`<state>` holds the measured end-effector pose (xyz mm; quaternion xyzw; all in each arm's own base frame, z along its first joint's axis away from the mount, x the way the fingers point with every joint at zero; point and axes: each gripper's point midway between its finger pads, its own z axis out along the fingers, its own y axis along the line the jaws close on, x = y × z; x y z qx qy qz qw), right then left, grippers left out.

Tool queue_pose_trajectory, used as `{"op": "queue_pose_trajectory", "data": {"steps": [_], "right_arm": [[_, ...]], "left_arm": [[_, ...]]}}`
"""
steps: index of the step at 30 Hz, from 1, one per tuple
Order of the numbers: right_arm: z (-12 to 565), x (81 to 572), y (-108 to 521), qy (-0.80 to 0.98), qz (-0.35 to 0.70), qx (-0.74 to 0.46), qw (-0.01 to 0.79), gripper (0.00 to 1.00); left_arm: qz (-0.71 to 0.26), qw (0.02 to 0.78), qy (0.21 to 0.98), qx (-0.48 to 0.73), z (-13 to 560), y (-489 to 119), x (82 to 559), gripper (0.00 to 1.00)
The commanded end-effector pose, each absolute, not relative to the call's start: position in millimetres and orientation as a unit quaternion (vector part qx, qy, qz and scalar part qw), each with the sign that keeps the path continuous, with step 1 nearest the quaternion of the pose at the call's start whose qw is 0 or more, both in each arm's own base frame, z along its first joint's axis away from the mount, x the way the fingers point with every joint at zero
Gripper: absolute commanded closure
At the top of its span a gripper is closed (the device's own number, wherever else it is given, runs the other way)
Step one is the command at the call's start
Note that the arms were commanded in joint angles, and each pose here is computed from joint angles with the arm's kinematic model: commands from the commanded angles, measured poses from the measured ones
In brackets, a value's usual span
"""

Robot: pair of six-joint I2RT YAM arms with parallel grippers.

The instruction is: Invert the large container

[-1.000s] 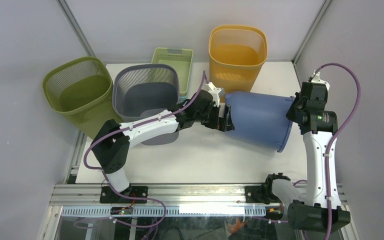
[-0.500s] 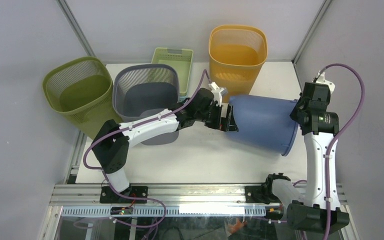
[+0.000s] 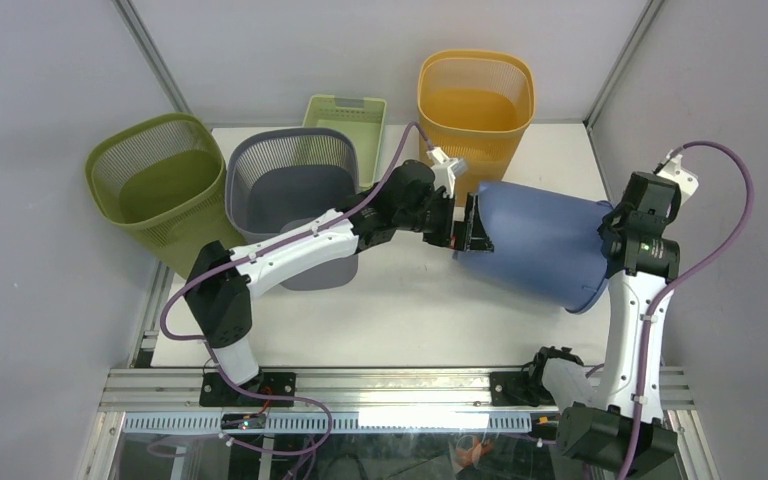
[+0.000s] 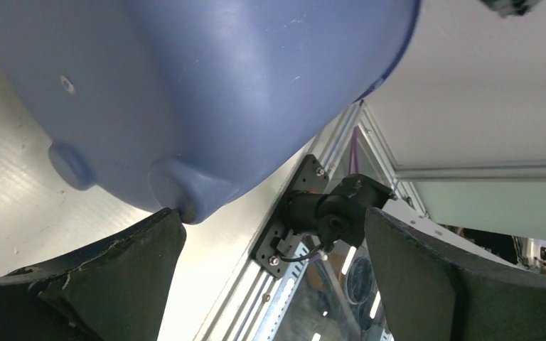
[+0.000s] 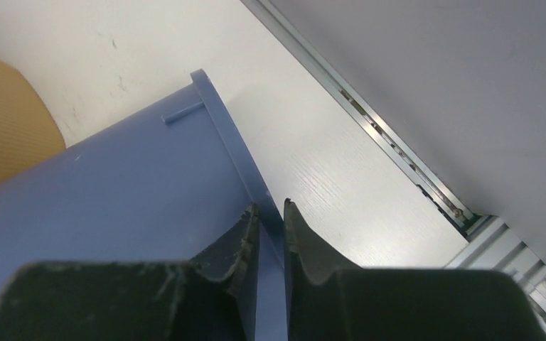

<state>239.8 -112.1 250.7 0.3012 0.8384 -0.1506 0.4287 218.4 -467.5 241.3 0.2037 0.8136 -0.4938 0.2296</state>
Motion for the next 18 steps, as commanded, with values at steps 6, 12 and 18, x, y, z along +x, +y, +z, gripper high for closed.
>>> {"op": "queue_pose_trajectory", "data": {"steps": [6,12,18], "right_arm": [[203,248,-53,0.863,0.058,0.330,0.379,0.94],[182,252,-54,0.848,0.094,0.366,0.372,0.95],[160,251,-56,0.836,0.119,0.397,0.360,0.94]], "left_arm": [[-0.670,0.286,0.624,0.283,418,-489,159,0.01],[-0.684,0.287,0.605,0.290,436,-490,152,0.01],[-0.691,0.277,0.599,0.295,436,-498,147,0.01]]}}
